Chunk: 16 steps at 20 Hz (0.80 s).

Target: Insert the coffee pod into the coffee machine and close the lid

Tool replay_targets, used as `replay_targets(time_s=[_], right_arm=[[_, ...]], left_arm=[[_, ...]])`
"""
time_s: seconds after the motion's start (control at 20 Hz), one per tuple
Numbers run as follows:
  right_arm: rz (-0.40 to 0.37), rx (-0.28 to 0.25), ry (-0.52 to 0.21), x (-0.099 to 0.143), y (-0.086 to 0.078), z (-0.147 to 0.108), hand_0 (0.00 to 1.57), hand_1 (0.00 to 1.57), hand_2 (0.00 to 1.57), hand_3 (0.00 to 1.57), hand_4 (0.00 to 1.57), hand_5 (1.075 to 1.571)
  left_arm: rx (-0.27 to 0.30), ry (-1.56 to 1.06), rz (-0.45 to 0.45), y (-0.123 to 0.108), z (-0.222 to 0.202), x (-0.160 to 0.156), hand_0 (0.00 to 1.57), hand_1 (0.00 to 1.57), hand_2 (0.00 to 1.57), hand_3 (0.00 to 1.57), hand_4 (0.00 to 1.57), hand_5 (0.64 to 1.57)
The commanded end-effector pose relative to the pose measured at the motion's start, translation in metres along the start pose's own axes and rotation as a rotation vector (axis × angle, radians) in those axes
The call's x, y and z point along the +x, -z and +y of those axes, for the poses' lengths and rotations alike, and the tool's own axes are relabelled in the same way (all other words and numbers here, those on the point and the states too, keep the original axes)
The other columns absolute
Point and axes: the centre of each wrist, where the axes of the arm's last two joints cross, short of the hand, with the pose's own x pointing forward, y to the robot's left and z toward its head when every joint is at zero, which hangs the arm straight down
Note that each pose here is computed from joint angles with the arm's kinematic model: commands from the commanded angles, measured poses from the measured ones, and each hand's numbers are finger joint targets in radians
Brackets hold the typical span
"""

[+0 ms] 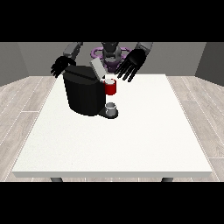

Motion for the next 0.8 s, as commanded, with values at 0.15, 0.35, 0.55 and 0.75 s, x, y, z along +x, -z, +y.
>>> replay_targets(time_s=[0.15, 0.35, 0.55, 0.75], right_arm=[[0.099, -0.056, -0.024, -0.037, -0.037, -0.02, 0.0, 0.0, 0.0, 0.0, 0.37, 1.571], [0.061, -0.05, -0.045, -0.028, -0.036, -0.026, 0.0, 0.0, 0.0, 0.0, 0.49, 1.571], [0.112, 0.004, -0.099, -0.02, -0.034, -0.05, 0.0, 0.0, 0.0, 0.0, 0.39, 1.571], [0.082, 0.087, -0.058, 0.0, -0.028, -0.034, 0.0, 0.0, 0.0, 0.0, 0.26, 1.571]], left_arm=[[-0.051, -0.298, 0.018, -0.009, -0.049, -0.02, 0.0, 0.0, 0.0, 0.0, 0.0, 1.571], [0.042, -0.591, 0.012, -0.023, -0.096, -0.036, 0.0, 0.0, 0.0, 0.0, 0.25, 1.571], [-0.024, -0.778, 0.055, -0.042, -0.145, -0.048, 0.0, 0.0, 0.0, 0.0, 0.0, 1.571], [0.014, -0.846, 0.106, -0.07, -0.182, -0.066, 0.0, 0.0, 0.0, 0.0, 0.0, 1.571]])
